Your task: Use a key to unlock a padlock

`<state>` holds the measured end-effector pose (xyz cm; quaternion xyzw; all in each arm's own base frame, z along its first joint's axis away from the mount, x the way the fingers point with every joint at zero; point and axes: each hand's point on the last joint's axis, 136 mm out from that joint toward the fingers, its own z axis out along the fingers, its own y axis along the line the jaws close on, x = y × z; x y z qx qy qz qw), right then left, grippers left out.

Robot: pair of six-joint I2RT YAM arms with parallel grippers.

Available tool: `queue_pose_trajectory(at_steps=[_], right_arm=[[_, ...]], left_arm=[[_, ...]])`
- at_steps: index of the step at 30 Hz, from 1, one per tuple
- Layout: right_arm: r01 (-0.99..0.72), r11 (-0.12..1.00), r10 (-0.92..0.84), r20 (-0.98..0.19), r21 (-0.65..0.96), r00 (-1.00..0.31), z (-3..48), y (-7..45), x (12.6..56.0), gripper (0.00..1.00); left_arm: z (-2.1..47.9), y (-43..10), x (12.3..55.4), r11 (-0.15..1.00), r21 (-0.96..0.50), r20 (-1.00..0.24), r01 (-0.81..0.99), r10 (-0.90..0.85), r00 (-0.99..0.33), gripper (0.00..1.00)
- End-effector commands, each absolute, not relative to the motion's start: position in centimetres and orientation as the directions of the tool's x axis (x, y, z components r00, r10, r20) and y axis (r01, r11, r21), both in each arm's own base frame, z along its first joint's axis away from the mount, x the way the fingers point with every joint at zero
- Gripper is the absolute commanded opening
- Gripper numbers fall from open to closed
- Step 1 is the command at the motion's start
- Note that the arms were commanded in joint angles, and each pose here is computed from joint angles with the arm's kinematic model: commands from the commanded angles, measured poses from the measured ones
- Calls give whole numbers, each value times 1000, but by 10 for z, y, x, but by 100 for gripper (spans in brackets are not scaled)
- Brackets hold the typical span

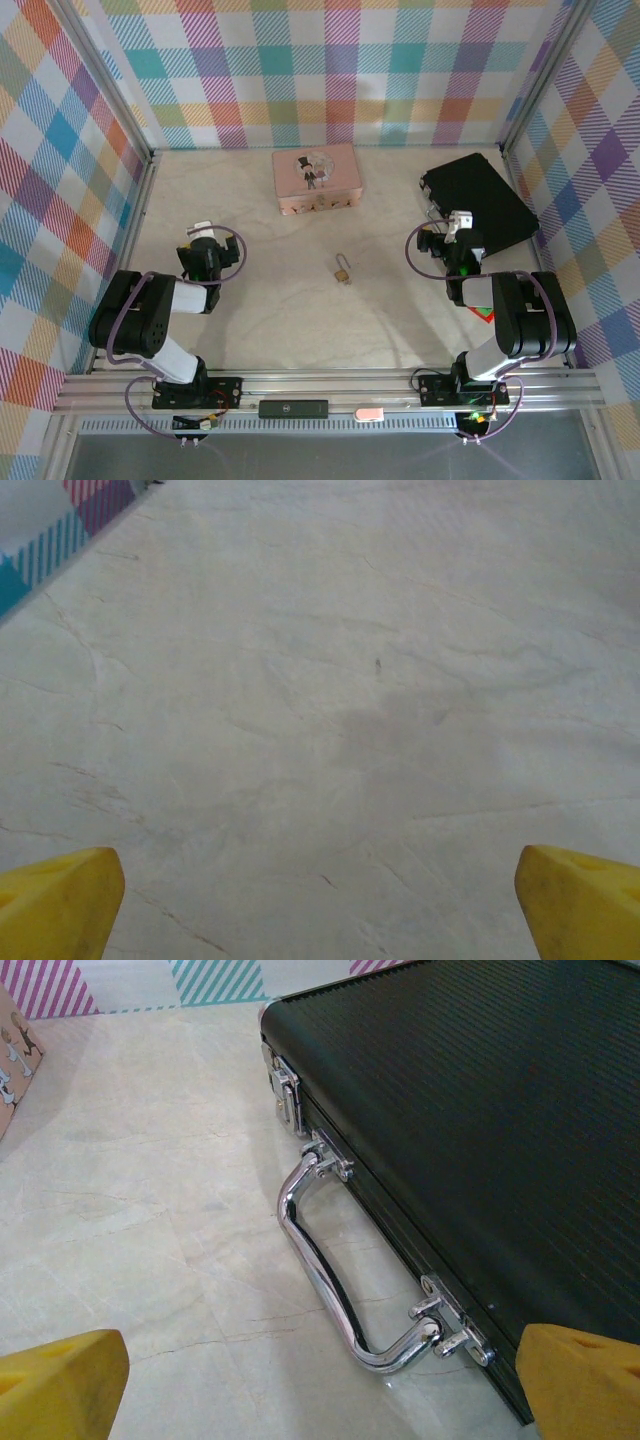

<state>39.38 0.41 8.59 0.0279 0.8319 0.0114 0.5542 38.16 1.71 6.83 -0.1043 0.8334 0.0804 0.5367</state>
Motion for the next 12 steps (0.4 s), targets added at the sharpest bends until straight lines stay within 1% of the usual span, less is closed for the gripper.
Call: queue_pose_trajectory(at_steps=[1,12], right_arm=[[14,998,62,-932,62,-358,92,7,397,99],[-23,998,49,-930,62,-365,92,13,397,99]], left_arm=[[87,8,393,976,-1,-939,-218,-76,-334,100],[87,8,394,976,0,-939,-218,-75,-335,100]])
